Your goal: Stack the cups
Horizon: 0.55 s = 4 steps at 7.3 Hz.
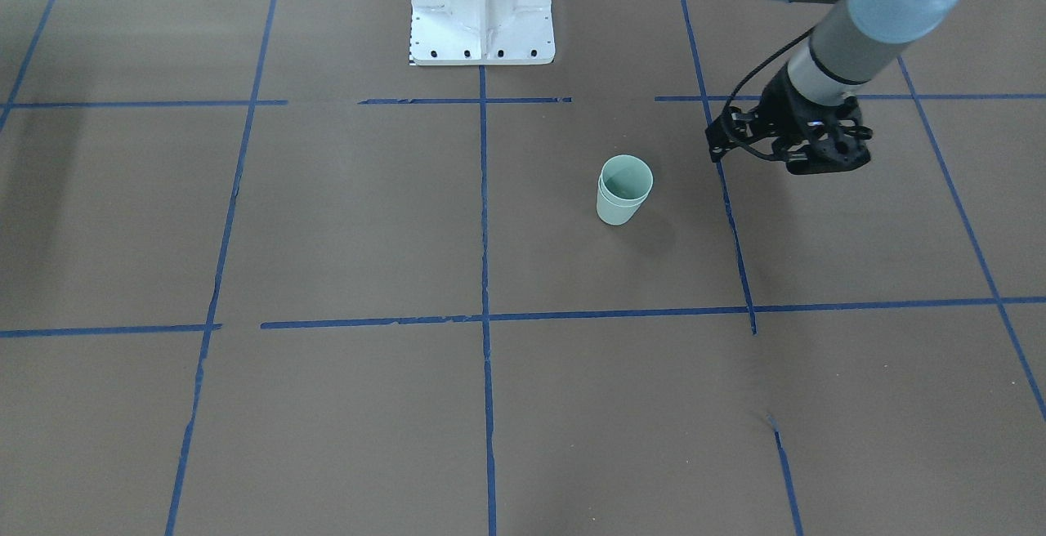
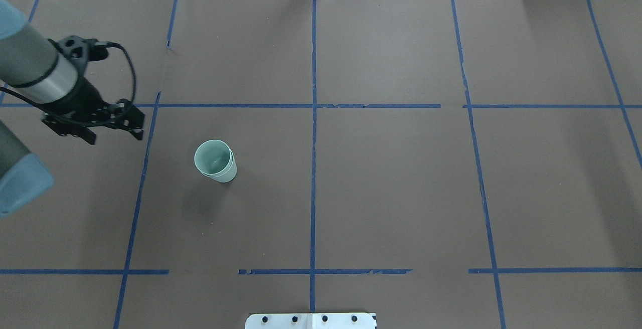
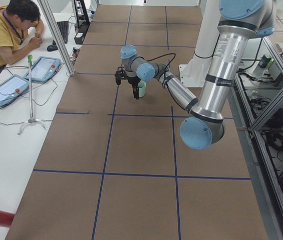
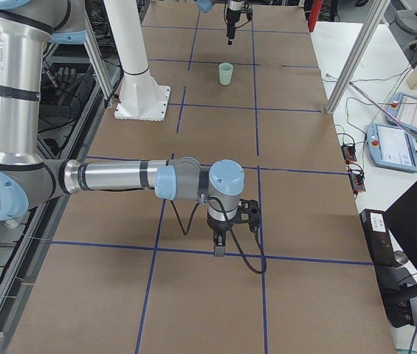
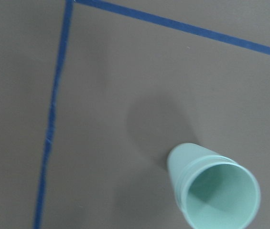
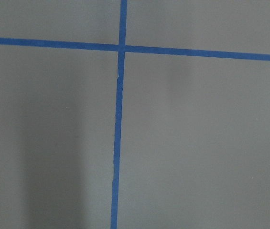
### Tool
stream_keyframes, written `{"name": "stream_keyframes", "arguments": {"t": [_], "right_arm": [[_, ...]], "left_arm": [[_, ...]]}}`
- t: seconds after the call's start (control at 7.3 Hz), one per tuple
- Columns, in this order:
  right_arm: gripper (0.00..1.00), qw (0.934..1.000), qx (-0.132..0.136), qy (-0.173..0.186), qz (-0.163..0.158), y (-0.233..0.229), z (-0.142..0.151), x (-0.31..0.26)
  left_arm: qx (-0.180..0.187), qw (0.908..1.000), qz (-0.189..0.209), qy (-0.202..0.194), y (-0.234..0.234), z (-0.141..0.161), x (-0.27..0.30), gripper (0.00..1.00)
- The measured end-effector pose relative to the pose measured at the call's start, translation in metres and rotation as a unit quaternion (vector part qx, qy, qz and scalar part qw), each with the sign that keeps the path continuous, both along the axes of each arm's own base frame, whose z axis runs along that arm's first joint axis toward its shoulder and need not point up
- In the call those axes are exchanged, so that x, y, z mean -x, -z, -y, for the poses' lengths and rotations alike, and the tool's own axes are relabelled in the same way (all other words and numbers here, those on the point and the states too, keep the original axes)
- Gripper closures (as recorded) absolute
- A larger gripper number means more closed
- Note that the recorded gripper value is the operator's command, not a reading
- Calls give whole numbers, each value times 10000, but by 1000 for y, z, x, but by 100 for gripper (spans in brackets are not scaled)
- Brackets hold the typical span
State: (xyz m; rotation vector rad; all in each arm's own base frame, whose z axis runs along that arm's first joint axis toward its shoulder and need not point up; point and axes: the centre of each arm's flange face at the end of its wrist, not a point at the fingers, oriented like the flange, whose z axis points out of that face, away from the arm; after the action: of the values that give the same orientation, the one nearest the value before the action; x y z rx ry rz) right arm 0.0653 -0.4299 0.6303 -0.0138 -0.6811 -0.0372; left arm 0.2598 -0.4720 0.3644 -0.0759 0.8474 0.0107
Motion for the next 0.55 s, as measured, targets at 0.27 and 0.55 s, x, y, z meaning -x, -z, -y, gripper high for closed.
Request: {"name": "stream_keyframes", "arguments": {"t": [0.27, 0.55], "right_arm": [[0, 10000, 0, 0, 0, 0, 0, 0], [0, 10000, 0, -3, 0, 0, 0, 0]], "left_arm": [[-845, 9945, 325, -529, -89, 10, 113, 0], [-1129, 9892, 573, -732, -177, -1, 226, 0]]}}
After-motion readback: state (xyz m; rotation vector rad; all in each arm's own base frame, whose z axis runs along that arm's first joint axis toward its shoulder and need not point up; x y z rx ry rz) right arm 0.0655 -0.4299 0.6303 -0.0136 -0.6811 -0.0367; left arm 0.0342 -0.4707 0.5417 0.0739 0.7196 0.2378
